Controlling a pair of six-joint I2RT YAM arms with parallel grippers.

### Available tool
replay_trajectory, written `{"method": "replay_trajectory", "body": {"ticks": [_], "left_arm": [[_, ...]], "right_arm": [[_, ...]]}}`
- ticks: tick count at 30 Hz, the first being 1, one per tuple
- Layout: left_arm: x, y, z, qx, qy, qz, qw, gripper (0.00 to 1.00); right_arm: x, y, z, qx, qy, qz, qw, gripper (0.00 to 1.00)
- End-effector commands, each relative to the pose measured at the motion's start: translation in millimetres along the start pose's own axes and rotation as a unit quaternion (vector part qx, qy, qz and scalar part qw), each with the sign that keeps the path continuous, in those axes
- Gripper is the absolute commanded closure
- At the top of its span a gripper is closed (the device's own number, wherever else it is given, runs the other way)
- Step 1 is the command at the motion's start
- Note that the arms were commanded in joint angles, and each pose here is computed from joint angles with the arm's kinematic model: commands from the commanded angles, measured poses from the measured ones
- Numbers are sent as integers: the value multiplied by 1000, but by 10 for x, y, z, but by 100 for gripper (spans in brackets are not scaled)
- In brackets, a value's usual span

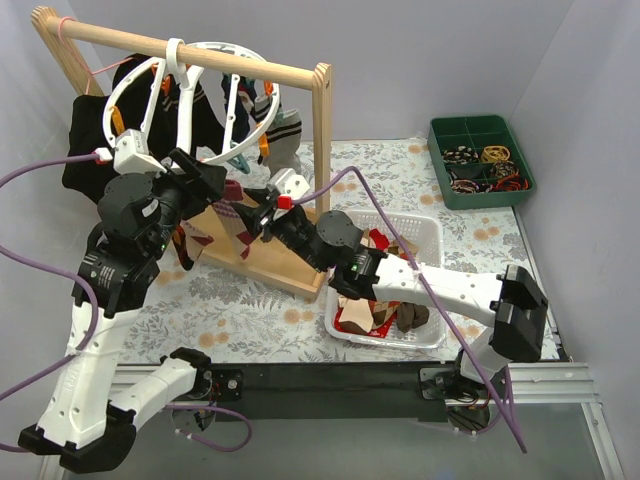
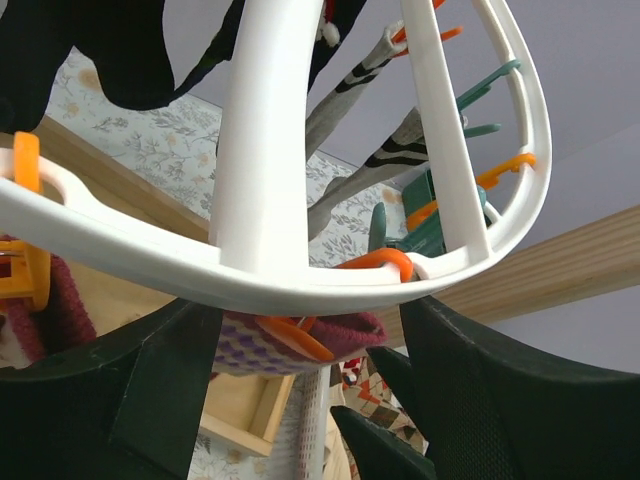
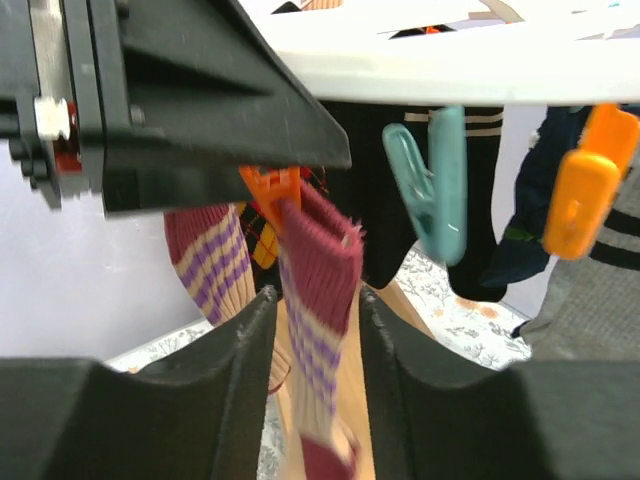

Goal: Clip the socks to the hanger
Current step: Clamp the sock onto the hanger, then open the clamp at the hanger.

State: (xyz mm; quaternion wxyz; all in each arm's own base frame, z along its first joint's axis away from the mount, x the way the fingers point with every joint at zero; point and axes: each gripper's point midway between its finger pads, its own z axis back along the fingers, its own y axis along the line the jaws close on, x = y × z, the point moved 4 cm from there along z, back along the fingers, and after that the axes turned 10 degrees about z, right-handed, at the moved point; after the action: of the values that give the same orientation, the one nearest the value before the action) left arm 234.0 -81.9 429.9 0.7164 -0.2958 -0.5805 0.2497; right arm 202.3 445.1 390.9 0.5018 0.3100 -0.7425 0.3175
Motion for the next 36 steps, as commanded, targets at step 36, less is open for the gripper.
{"method": "replay_trajectory", "body": {"ticks": [36], "left_arm": [[-72,-330,142,-87,77,-40,992,30]], "right_arm": [[-100,-513,1863,-16,149,-21,988,31]]}}
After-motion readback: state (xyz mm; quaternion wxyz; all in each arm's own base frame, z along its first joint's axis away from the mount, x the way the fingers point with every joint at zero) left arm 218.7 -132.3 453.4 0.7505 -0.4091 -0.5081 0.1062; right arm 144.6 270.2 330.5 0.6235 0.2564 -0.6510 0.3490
